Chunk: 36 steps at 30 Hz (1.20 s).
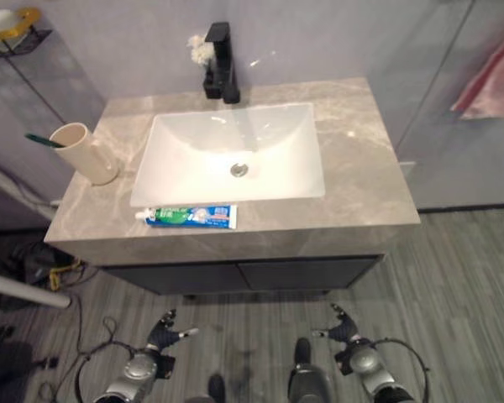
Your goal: Put brush and paste in cup on sink, flatten towel.
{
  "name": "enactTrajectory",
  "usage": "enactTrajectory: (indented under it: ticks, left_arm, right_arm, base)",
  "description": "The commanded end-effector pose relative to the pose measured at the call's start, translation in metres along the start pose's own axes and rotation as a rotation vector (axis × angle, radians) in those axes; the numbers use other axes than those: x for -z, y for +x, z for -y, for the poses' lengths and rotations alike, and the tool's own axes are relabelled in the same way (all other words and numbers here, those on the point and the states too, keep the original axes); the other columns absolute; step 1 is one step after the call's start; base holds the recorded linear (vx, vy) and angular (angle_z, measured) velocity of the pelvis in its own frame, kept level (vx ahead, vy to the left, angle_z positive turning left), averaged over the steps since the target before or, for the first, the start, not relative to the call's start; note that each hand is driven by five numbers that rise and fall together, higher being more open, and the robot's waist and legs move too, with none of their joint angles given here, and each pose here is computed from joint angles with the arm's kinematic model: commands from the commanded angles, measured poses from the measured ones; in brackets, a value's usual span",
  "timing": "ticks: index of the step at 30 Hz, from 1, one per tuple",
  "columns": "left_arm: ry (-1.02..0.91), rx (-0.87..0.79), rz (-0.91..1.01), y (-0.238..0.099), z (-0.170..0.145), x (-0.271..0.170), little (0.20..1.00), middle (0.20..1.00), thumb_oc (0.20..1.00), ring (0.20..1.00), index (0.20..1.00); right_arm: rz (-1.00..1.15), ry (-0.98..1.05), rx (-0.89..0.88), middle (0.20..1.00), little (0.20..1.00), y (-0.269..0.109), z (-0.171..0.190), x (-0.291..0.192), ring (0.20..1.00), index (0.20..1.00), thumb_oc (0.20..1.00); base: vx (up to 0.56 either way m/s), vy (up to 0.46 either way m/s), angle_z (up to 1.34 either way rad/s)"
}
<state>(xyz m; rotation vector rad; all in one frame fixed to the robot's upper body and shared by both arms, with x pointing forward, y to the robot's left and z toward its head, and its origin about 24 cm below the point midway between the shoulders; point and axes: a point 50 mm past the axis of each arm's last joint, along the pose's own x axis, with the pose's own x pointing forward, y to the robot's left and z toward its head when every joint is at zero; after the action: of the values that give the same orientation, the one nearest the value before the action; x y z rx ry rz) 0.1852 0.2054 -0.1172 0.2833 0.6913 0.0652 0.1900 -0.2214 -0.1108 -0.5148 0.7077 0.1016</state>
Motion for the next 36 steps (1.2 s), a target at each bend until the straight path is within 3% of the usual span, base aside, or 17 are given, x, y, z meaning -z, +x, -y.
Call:
enactTrajectory:
  ticks: [1, 11, 19, 27, 36]
  left_arm:
    - [0.026, -0.057, 0.077, 0.001, -0.019, -0.01, 1.0, 1.0, 1.0, 1.0, 1.0]
    - [0.039, -0.035, 0.145, -0.003, -0.014, -0.017, 1.0, 1.0, 1.0, 1.0, 1.0]
    - [0.206, -0.005, 0.23, -0.022, -0.023, -0.009, 1.0, 1.0, 1.0, 1.0, 1.0]
    - [0.475, -0.023, 0.48, -0.057, -0.062, -0.036, 1.0, 1.0, 1.0, 1.0, 1.0]
    - [0.511, -0.355, 0.858, -0.094, -0.128, -0.126, 1.0, 1.0, 1.0, 1.0, 1.0]
  right_arm:
    - [0.111, -0.114, -0.065, 1.0, 1.0, 0.004, -0.017, -0.024, 1.0, 1.0, 1.0]
    - [0.088, -0.072, -0.017, 1.0, 1.0, 0.003, -0.01, -0.019, 1.0, 1.0, 1.0]
    - [0.038, 0.047, 0.012, 1.0, 1.0, 0.002, -0.01, -0.006, 1.0, 1.0, 1.0]
    - [-0.057, 0.165, 0.064, 1.0, 1.0, 0.003, -0.006, 0.009, 1.0, 1.0, 1.0]
    - [-0.184, 0.177, 0.052, 1.0, 1.0, -0.009, -0.013, 0.039, 1.0, 1.0, 1.0]
  base:
    - [0.01, 0.069, -0.89]
    - [0.0, 0.008, -0.07]
    - [0.01, -0.02, 0.07]
    - [0.0, -0.028, 0.17]
    - [0.0, -0.015, 0.09]
